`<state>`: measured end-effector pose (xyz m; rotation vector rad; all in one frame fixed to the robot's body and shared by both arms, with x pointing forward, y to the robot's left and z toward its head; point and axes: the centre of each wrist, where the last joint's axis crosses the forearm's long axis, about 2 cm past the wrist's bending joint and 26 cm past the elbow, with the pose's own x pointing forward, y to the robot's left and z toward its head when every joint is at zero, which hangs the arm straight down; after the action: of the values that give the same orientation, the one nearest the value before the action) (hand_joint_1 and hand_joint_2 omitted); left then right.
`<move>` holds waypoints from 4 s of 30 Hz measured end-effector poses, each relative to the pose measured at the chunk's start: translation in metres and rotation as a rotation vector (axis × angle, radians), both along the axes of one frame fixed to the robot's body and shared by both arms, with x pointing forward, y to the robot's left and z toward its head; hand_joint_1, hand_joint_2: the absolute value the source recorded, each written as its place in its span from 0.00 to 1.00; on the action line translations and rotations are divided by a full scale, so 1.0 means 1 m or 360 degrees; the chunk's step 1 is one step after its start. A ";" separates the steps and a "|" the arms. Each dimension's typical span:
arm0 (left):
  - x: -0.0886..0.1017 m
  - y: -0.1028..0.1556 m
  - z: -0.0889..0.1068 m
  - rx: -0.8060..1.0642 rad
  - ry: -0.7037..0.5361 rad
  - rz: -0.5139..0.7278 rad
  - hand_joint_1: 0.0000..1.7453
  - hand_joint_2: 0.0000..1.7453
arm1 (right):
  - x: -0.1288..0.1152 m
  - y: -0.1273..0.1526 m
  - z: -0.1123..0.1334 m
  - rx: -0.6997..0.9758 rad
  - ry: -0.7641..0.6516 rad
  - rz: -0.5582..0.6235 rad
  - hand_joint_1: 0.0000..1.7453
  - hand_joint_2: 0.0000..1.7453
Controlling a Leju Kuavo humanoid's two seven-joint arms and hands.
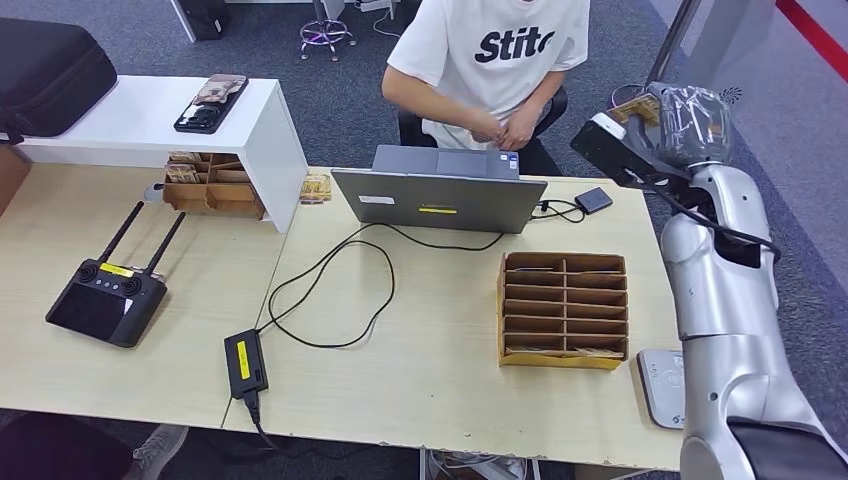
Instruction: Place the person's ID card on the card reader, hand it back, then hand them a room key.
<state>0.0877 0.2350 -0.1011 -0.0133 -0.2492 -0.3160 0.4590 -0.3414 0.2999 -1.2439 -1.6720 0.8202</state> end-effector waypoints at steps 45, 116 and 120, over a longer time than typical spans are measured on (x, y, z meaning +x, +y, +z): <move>-0.010 -0.005 -0.001 -0.0025 0.0041 0.0298 0.00 1.00 | -0.194 -0.080 -0.118 0.0895 -0.0343 0.0205 1.00 1.00; -0.004 -0.005 0.000 -0.0022 0.0011 0.0095 0.00 1.00 | -0.096 -0.042 -0.047 0.0640 -0.0200 0.0055 0.00 1.00; -0.003 -0.003 0.000 -0.0019 0.0006 0.0067 0.00 1.00 | -0.070 -0.036 -0.029 0.0593 -0.0184 0.0040 0.00 1.00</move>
<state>0.0846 0.2320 -0.1014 -0.0203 -0.2473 -0.2727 0.3893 -0.3778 0.2709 -1.0265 -1.8353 0.4289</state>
